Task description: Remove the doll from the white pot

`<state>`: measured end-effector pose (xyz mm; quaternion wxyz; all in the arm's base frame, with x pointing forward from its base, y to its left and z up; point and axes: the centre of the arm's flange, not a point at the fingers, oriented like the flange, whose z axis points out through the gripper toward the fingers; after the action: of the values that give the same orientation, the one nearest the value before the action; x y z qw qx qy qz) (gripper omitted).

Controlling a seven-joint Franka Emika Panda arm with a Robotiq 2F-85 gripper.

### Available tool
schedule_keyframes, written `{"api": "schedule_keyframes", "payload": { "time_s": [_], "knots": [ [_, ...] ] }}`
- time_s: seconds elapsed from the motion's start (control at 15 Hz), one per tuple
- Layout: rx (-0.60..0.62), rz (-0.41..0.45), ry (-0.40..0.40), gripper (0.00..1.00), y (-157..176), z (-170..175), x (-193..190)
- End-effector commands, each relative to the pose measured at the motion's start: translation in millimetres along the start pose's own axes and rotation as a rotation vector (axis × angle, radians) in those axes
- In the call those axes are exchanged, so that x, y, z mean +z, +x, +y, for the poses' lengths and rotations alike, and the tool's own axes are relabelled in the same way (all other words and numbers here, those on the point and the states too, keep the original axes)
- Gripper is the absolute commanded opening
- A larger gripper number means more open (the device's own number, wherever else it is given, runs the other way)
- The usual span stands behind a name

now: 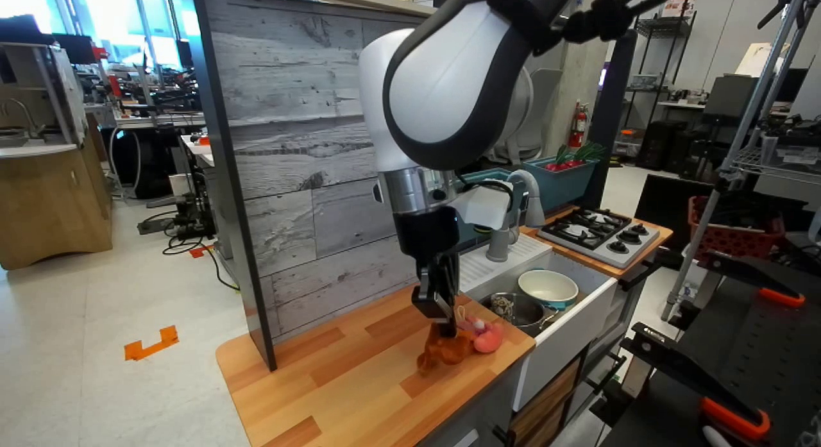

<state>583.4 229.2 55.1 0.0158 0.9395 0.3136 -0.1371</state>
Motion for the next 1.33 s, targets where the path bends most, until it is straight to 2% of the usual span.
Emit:
{"api": "schedule_keyframes", "payload": {
  "time_s": [0.0,0.07,0.13,0.4,0.6,0.8,1.27],
  "knots": [
    [-0.011,0.021,-0.02,0.0,4,-1,14],
    [-0.018,0.03,-0.025,0.26,3,-2,17],
    [-0.024,0.04,-0.027,0.27,3,-2,19],
    [-0.041,0.062,-0.036,0.55,0,-1,26],
    [-0.056,0.041,-0.043,0.77,-15,-9,13],
    [0.03,0.016,-0.066,0.98,-37,-2,1],
    [0.279,0.077,-0.006,1.0,-110,19,-21]
  ]
}}
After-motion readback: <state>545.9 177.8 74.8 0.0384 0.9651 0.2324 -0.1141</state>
